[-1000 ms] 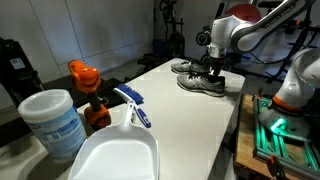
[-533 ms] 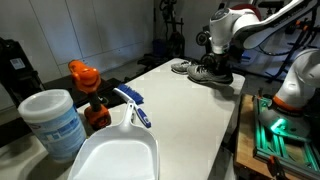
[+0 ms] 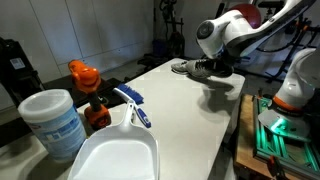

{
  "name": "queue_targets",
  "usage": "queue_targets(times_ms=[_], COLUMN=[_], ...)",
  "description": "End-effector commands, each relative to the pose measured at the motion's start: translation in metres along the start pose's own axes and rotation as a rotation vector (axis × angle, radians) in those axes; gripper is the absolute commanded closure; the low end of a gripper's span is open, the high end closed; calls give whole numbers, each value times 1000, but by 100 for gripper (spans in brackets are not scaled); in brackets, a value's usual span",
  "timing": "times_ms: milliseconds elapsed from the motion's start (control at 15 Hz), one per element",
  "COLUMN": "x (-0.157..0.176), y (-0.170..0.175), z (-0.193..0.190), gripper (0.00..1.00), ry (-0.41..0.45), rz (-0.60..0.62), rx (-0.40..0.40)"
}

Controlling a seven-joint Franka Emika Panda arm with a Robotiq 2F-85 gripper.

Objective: Flip the left shoe anticlockwise to make it face upside down

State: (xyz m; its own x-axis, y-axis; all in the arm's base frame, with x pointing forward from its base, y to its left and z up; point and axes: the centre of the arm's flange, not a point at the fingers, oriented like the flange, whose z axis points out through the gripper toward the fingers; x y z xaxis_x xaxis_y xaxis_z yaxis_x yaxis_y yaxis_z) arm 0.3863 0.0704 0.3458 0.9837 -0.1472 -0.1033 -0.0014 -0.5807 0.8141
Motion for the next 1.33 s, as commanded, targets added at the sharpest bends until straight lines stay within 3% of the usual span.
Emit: queue_targets(times_ms=[0, 133, 267, 533, 600, 733, 1133, 1267], x=[28, 31, 34, 39, 39, 40, 44, 45], y=[-40, -57, -74, -104, -108, -110, -126, -130], z=[-14, -18, -21, -26, -27, -31, -50, -54], gripper=[94, 94, 94, 94, 62, 56, 10, 0], ry=[11, 30, 46, 55, 51, 52, 116, 133], rz=[-37, -70, -88, -98, -92, -89, -150, -158], rx=[-196, -294, -341, -336, -330, -307, -120, -79])
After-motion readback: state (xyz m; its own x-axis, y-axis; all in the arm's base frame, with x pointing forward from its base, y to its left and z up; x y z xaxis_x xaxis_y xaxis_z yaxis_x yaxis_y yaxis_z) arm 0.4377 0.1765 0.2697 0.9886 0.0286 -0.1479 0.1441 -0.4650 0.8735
